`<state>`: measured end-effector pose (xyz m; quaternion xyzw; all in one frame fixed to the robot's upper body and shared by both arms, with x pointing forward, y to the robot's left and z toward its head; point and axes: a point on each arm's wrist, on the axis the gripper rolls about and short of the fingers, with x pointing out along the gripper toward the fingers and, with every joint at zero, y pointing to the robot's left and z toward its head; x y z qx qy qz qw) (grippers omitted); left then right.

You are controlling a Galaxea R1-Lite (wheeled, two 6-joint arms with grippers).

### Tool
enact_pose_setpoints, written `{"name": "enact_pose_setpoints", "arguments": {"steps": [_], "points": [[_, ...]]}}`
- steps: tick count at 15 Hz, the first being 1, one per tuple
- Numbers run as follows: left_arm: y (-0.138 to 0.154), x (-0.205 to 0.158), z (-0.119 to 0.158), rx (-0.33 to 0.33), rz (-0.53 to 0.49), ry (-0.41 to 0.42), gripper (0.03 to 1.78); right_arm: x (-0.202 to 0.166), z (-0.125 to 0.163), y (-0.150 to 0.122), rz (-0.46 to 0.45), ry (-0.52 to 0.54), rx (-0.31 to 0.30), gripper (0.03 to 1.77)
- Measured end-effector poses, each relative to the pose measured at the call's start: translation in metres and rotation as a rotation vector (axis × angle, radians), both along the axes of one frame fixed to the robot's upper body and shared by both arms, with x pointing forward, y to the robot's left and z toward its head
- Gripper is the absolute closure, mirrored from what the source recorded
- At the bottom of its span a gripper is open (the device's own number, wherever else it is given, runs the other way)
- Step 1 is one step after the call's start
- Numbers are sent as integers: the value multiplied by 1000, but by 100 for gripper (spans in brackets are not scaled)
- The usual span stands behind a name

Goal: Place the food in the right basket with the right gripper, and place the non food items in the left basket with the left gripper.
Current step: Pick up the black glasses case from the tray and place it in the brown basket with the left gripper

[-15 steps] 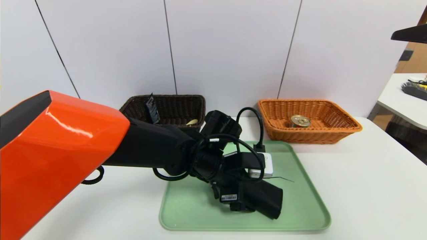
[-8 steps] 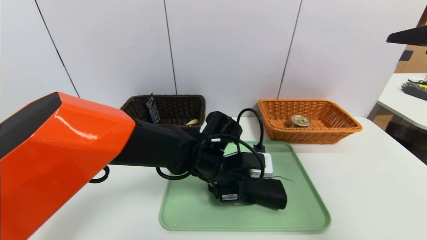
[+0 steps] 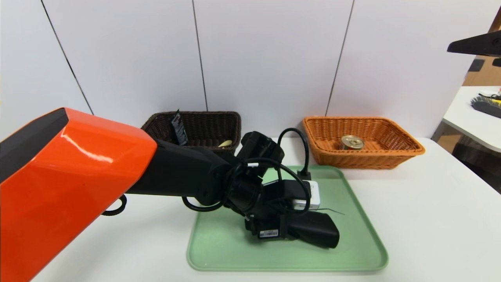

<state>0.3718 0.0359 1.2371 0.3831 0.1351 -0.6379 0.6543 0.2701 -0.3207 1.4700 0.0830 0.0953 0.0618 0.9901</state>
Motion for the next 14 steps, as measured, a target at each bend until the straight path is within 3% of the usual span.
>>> {"name": "enact_pose_setpoints", "arguments": {"steps": [7,14], "points": [[-1,-6,9,7,35,24,94,3,-2,1,2,10,-1,11],[-14,-41,32,-2,186,186,94,4,-3,3,13,15,-2,11]]}}
